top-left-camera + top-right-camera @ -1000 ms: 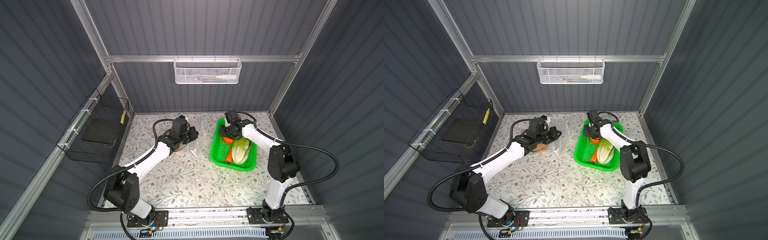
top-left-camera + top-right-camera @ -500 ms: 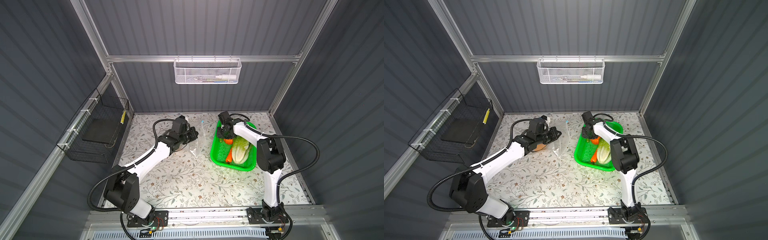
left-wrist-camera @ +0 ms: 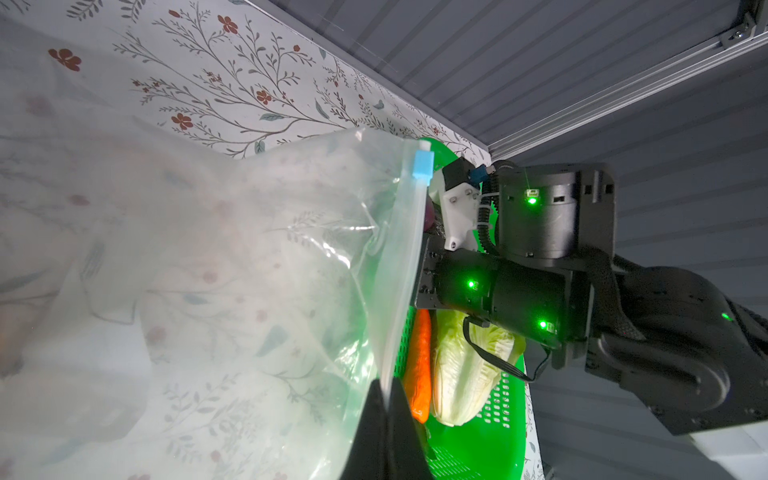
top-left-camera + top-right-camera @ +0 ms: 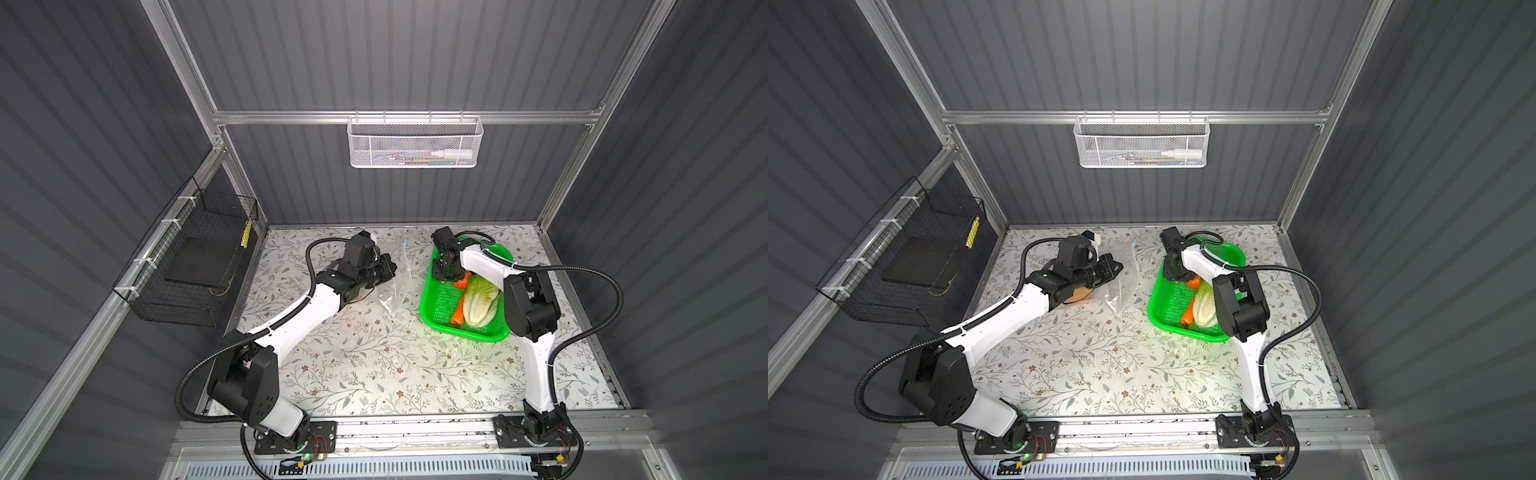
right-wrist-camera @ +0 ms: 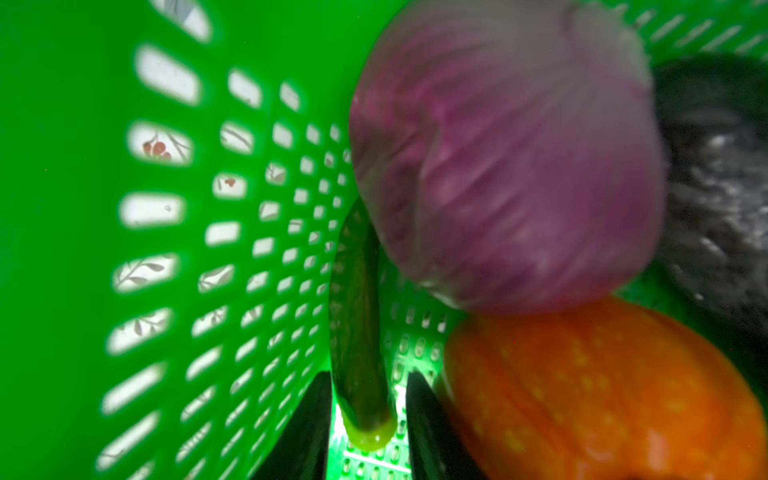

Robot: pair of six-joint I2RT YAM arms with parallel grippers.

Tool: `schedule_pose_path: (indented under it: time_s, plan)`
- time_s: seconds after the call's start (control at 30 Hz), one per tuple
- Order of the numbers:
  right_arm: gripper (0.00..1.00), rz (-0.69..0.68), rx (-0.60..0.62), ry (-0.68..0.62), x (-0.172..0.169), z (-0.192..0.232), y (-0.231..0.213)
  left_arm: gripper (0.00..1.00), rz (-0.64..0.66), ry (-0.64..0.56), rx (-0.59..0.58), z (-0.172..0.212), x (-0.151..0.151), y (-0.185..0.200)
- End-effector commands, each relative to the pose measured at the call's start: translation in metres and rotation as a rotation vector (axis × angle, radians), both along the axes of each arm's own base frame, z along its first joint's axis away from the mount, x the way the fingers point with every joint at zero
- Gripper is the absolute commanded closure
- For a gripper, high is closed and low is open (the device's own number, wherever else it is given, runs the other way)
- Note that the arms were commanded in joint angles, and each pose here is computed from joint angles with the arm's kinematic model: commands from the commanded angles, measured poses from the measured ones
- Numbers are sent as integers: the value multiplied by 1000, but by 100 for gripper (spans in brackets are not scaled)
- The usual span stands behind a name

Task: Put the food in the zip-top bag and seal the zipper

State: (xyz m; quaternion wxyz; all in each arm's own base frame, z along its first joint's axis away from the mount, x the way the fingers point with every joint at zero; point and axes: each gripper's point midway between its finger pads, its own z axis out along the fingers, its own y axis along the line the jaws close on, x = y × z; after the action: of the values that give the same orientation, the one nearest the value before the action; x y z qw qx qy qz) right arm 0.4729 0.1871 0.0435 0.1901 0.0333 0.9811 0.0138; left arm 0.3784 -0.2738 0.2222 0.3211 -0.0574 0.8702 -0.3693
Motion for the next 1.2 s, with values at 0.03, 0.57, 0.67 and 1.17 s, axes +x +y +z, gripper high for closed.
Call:
schedule_pose_path:
  time_s: [0.03,0.57,0.67,1.17]
  plan:
    - [70,-2,-24,14,0,-7,0,100,0,0,27,-5,0,3]
    - [79,55,92,-172,-14,77,-3,100,7,-15,30,1,1,5]
    - [78,61,139,-204,-23,88,-4,100,7,-12,25,2,1,4]
    - [72,62,136,-81,-13,39,8,100,3,-5,19,0,1,3]
